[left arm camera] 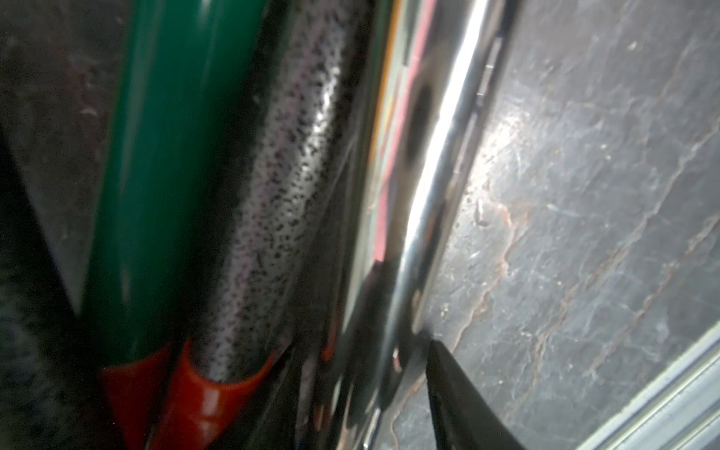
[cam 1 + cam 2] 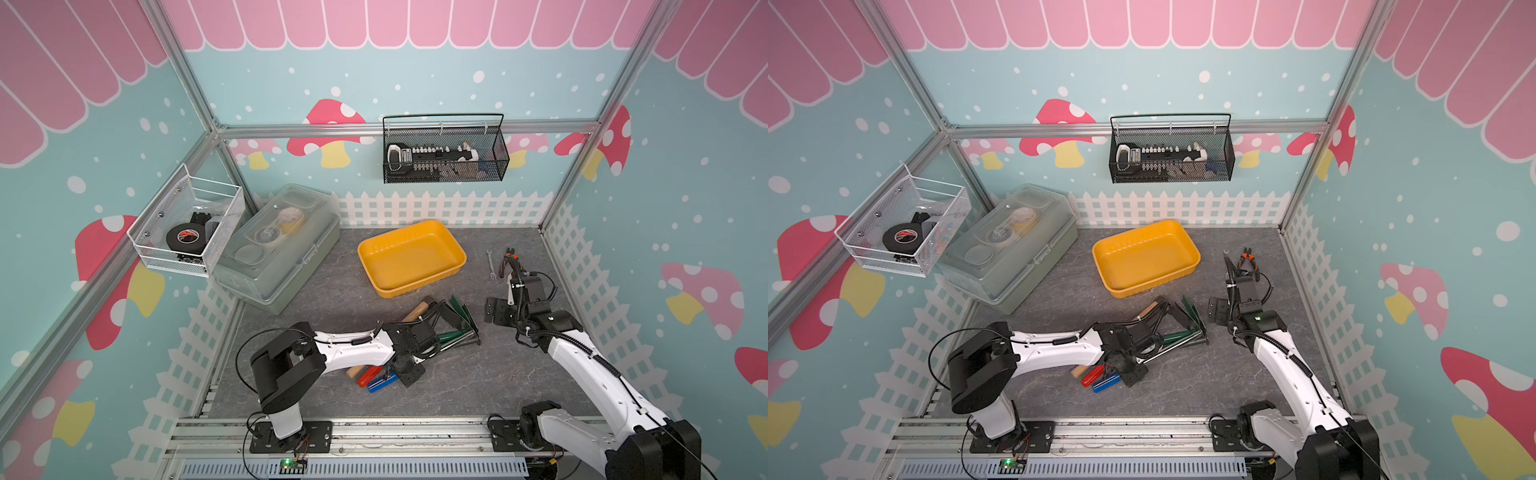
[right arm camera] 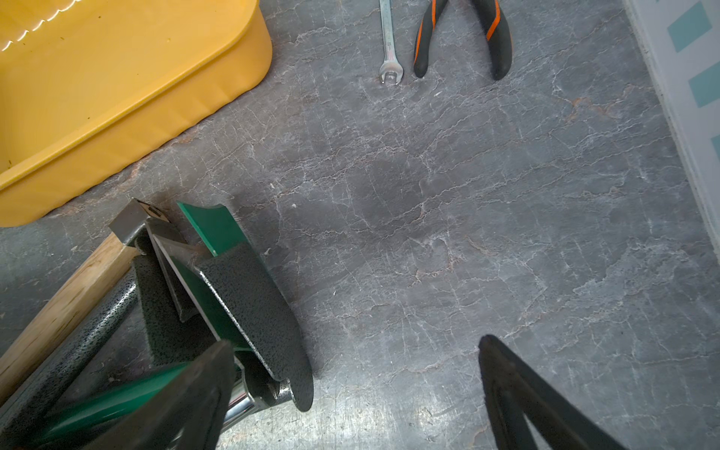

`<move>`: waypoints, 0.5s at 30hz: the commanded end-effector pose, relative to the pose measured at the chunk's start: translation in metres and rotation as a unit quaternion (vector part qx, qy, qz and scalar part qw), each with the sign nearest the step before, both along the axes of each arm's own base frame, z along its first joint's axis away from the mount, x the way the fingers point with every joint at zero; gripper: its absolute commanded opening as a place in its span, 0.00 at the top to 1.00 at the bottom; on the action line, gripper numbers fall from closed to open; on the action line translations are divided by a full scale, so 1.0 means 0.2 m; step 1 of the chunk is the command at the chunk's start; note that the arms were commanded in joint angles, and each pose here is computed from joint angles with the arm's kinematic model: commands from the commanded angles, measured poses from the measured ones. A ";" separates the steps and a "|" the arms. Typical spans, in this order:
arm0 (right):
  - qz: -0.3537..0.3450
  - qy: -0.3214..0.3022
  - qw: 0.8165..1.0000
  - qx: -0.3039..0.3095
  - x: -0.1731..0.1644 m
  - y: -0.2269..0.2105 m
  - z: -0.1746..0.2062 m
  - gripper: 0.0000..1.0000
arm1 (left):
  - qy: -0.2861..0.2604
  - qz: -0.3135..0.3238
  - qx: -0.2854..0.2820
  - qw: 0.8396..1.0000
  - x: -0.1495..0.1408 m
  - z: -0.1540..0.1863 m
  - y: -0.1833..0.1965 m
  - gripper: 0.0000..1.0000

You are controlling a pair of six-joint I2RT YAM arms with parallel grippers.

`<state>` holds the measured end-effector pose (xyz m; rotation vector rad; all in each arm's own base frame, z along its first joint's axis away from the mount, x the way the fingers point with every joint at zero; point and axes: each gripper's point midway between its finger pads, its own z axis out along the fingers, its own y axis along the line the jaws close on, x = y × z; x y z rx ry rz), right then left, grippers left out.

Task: Put the small hoe into the storage box
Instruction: Pick up the hoe from the center of the board.

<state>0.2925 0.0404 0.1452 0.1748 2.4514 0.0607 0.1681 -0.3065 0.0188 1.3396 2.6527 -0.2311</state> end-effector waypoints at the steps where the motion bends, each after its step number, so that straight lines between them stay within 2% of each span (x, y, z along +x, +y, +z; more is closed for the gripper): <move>1: -0.003 -0.005 1.000 0.002 -0.01 0.00 0.01 0.03 | -0.008 -0.005 0.011 1.000 0.02 -0.05 0.02 0.51; 9: -0.005 -0.006 1.000 -0.001 -0.01 -0.01 0.01 0.03 | -0.015 -0.007 0.016 1.000 0.03 -0.06 0.03 0.61; 15: -0.006 -0.006 1.000 -0.001 -0.02 -0.01 0.00 0.04 | -0.017 -0.009 0.018 1.000 0.03 -0.05 0.03 0.64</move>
